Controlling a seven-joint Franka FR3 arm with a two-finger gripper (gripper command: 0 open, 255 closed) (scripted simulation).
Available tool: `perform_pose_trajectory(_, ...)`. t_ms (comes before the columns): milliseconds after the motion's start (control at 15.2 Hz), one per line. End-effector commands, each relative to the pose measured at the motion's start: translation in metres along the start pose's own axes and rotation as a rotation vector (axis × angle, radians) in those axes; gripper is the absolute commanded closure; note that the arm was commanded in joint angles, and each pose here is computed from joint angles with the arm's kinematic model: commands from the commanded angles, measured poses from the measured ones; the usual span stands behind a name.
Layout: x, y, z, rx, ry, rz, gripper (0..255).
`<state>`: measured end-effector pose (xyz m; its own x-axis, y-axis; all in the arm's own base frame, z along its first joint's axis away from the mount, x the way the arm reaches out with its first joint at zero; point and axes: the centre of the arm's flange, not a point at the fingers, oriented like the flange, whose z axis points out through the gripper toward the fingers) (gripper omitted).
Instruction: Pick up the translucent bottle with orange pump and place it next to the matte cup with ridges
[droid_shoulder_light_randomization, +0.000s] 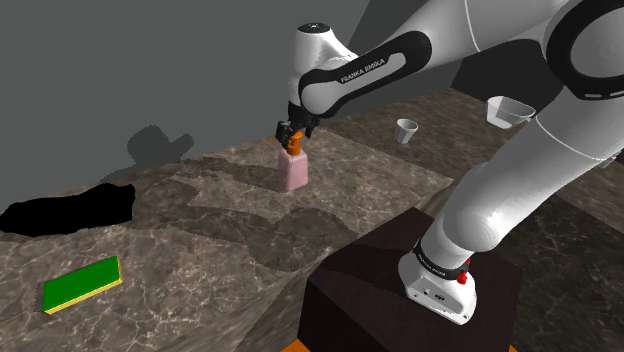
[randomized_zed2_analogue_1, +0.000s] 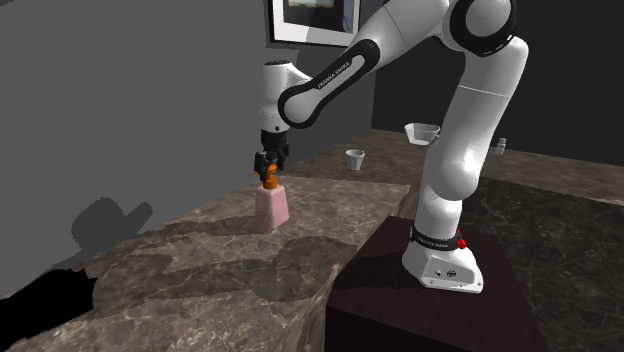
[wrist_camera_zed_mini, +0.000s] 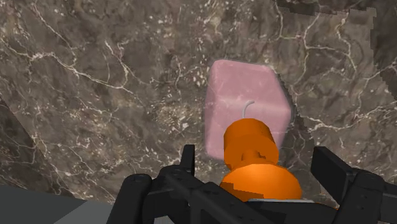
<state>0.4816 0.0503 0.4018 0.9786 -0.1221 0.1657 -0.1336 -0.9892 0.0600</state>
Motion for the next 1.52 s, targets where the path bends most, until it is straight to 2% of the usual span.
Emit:
perform_pose_trajectory(0,0.000,0.000,0.000,0.000,0.000,0.000,0)
perform_pose_trajectory(132,0.000,0.000,0.000,0.000,0.000,0.000,0)
perform_pose_trajectory(198,0.000,0.000,0.000,0.000,0.000,0.000,255)
perform_pose_trajectory(792,0.000,0.000,0.000,0.000,0.000,0.000,255)
perform_pose_trajectory(1452,0.009,0.003,-0.052,0.000,0.000,0.000,255)
